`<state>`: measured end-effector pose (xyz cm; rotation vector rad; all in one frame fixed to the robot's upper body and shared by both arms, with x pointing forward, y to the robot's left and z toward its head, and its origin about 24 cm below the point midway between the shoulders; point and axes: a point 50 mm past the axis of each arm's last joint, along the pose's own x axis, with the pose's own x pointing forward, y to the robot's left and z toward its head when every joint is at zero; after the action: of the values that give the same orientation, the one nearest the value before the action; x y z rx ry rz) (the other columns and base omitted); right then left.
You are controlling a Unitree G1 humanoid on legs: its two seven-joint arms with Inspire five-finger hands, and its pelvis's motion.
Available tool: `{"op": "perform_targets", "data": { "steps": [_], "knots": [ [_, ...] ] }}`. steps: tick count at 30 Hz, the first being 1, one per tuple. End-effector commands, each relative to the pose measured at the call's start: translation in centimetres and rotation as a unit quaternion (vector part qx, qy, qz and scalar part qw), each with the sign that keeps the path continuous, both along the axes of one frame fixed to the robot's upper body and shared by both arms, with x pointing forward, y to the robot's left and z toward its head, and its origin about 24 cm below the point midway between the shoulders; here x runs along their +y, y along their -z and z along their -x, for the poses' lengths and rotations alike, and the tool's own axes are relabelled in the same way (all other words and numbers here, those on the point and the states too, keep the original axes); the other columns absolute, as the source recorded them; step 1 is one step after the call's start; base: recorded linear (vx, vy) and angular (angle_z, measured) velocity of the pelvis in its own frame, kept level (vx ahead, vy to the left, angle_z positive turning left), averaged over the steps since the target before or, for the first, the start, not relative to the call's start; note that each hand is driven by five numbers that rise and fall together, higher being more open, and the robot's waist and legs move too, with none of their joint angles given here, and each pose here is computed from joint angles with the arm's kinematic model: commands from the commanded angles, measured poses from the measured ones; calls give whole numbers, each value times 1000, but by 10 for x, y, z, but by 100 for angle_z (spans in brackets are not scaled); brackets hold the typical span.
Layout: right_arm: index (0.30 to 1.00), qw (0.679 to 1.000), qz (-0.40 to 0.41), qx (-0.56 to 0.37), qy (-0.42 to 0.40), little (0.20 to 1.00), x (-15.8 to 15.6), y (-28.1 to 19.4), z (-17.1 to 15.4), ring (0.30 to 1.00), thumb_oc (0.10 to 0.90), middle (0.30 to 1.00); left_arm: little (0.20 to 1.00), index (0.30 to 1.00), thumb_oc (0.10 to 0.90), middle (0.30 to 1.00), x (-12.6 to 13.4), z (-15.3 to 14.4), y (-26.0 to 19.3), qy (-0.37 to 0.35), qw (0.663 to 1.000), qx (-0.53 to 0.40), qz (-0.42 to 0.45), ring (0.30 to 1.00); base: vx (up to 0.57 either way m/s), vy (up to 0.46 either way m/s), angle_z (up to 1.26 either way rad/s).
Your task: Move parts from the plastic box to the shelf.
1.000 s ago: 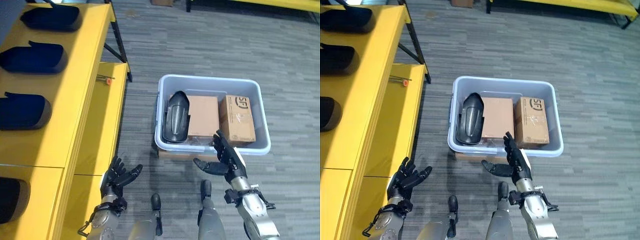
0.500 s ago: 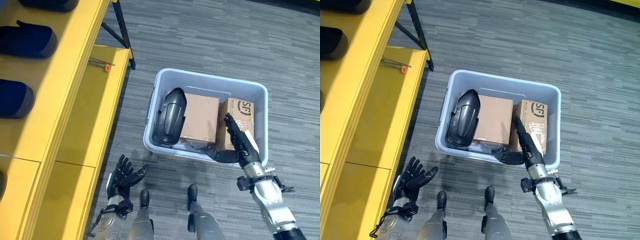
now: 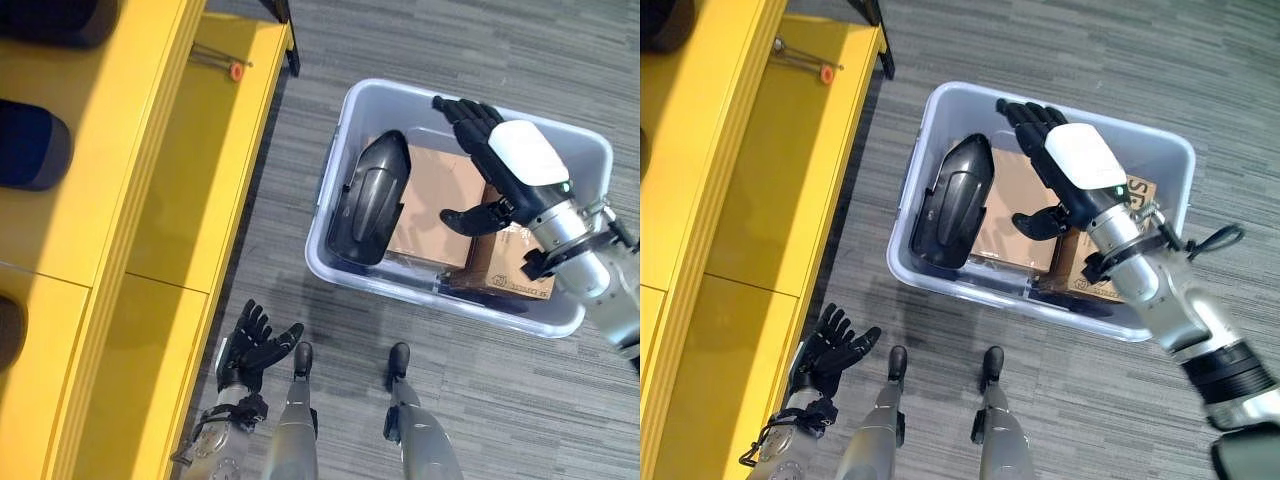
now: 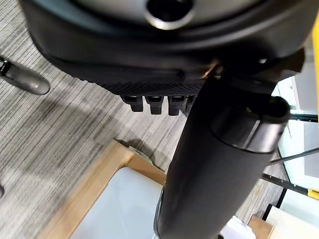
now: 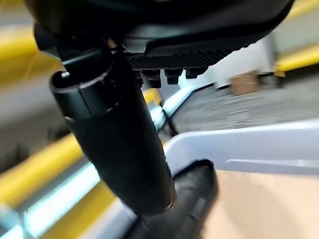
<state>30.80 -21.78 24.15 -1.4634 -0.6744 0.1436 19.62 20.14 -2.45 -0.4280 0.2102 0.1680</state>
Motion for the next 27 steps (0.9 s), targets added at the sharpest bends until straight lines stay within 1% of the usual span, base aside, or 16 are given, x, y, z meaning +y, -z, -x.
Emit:
{"op": "perform_targets", "data": {
  "steps": [1,3,5,7,10,16,23,27],
  "knots": [
    [1000,987,138,-86,-2,1000,11,-52,0,1000,900,1000,1000,1000,900,1000,20,-1,-28,-12,997,-71,-28,1000,-26,-24,4],
    [1000,978,190,-80,18,1000,8,-57,-3,1000,900,1000,1000,1000,900,1000,22,0,-30,-17,997,-73,-29,1000,0,0,0],
    [1000,961,260,-85,34,1000,8,-62,-3,1000,900,1000,1000,1000,900,1000,26,1,-31,-20,997,-73,-34,1000,-10,-10,2],
    [1000,945,312,-86,45,1000,8,-65,-5,1000,900,1000,1000,1000,900,1000,28,2,-31,-22,996,-73,-38,1000,-28,-18,6],
    [1000,926,366,-77,52,1000,8,-66,-6,1000,900,1000,1000,1000,900,1000,30,3,-33,-24,996,-75,-41,1000,-31,-10,6],
    [1000,902,423,-67,50,1000,13,-66,-5,1000,900,1000,1000,1000,900,1000,30,2,-35,-33,996,-78,-39,1000,-27,-12,9],
    [1000,888,449,-83,52,1000,19,-72,-9,1000,900,1000,1000,1000,900,1000,30,0,-39,-36,995,-88,-38,1000,-18,2,3],
    [1000,887,450,-91,55,1000,21,-77,-10,1000,900,1000,1000,1000,900,1000,28,-2,-41,-39,994,-95,-36,1000,0,0,0]
  ]
}}
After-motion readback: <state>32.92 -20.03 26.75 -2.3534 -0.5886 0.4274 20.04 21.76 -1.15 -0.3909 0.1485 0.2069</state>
